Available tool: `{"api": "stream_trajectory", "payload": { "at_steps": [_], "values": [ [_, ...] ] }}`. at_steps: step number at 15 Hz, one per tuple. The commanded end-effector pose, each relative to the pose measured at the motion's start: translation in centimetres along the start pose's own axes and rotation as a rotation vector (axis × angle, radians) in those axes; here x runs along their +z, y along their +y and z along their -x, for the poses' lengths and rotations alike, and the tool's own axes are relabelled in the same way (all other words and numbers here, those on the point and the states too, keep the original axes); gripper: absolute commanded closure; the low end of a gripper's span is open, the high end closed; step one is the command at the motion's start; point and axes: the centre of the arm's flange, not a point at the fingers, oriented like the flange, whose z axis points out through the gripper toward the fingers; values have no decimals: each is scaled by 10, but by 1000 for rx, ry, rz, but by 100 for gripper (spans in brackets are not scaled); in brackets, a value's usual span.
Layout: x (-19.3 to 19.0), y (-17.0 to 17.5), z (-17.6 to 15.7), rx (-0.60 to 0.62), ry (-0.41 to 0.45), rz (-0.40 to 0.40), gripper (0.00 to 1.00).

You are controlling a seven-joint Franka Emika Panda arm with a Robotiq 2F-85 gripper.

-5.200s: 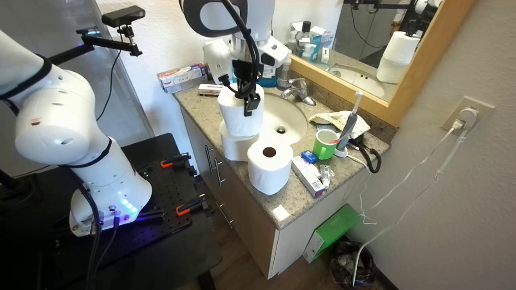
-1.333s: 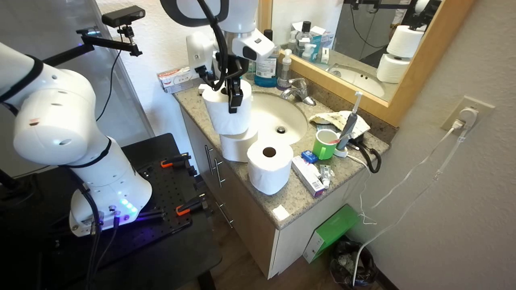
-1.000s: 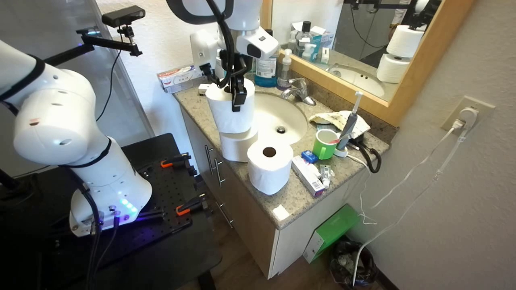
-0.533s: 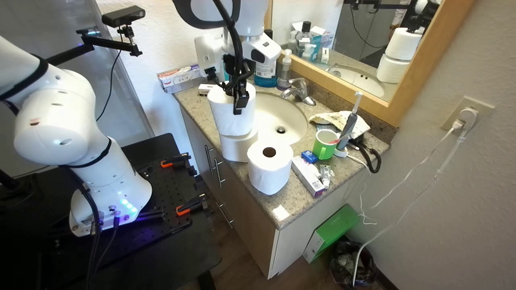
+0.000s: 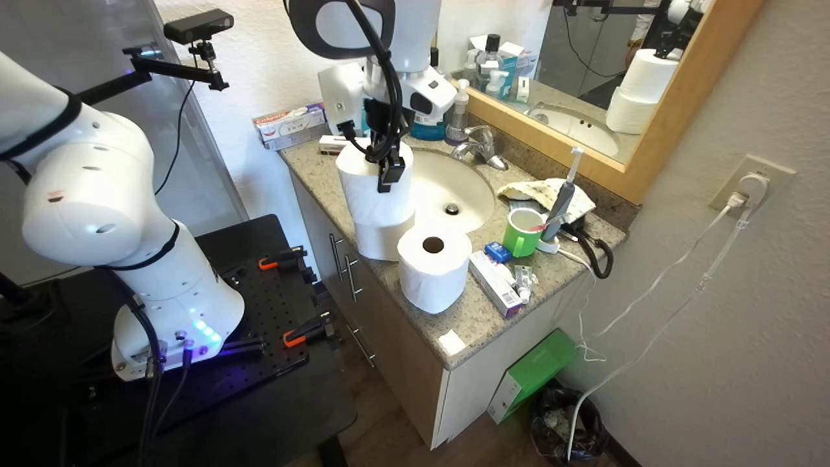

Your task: Stack the tissue rolls together

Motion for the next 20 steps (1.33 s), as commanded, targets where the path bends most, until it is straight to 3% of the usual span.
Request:
{"api": "stream_trajectory", "payload": {
  "at_steps": [1, 4, 5, 7, 11, 15, 16, 17, 20],
  "values": [
    [2, 2, -7, -24, 9, -27, 86],
    [1, 0, -9, -20, 12, -24, 86],
    [0, -1, -9, -15, 12, -23, 36],
    [0, -3, -7, -16, 13, -23, 30],
    [-4, -6, -4, -15, 25, -19, 1],
    [-10, -9, 1, -18, 42, -15, 0],
    [-14, -10, 4, -19, 52, -18, 25],
    [-17, -11, 6, -26, 59, -13, 27],
    [-28, -16, 14, -32, 95, -12, 51]
  ]
}}
